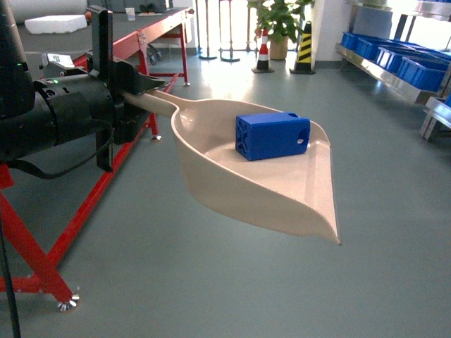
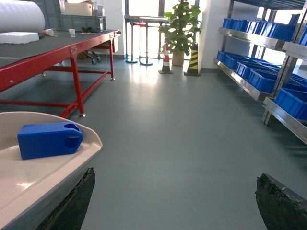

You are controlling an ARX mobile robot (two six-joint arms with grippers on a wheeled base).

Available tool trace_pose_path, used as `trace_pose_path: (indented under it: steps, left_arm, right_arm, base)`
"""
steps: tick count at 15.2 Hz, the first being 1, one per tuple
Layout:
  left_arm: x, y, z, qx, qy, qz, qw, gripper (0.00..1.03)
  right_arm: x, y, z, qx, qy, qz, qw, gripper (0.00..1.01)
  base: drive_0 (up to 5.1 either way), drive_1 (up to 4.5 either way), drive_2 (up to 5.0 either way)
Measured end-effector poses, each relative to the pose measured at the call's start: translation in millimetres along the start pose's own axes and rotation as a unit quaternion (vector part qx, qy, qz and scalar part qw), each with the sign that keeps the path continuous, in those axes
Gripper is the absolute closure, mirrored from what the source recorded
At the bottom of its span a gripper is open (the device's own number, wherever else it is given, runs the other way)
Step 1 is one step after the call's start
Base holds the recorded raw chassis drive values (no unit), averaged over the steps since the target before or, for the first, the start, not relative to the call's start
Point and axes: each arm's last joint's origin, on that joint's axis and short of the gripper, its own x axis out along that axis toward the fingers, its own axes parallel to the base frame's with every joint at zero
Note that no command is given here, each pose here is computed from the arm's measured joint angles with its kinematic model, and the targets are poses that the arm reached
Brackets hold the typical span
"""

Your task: Place part in tray to right shelf

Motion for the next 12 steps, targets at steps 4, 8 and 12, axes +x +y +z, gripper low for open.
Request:
trace_pose_path:
  steps: [4, 8, 12]
  left_arm:
    - [0.0, 0.1, -0.1, 0.000, -0.001, 0.001, 1.0000, 0.89]
    - [0.2, -0.3, 0.0, 0.000, -0.001, -0.001, 1.0000, 0.90]
    - [0.0, 0.1, 0.3, 0.000, 0.000, 0.001, 1.0000, 0.90]
  right_arm:
    - [0.0, 0.0, -0.1, 0.000, 0.000, 0.001, 1.0000, 0.03]
    - [0.0, 0.0, 0.0, 0.000, 0.000, 0.001, 1.0000, 0.03]
    - [0.0, 0.1, 0.2, 0.000, -0.001, 0.001, 1.0000, 0.03]
  base:
    - [0.0, 4.31, -4.3]
    - [0.1, 4.37, -4.3]
    - [0.0, 4.34, -4.3]
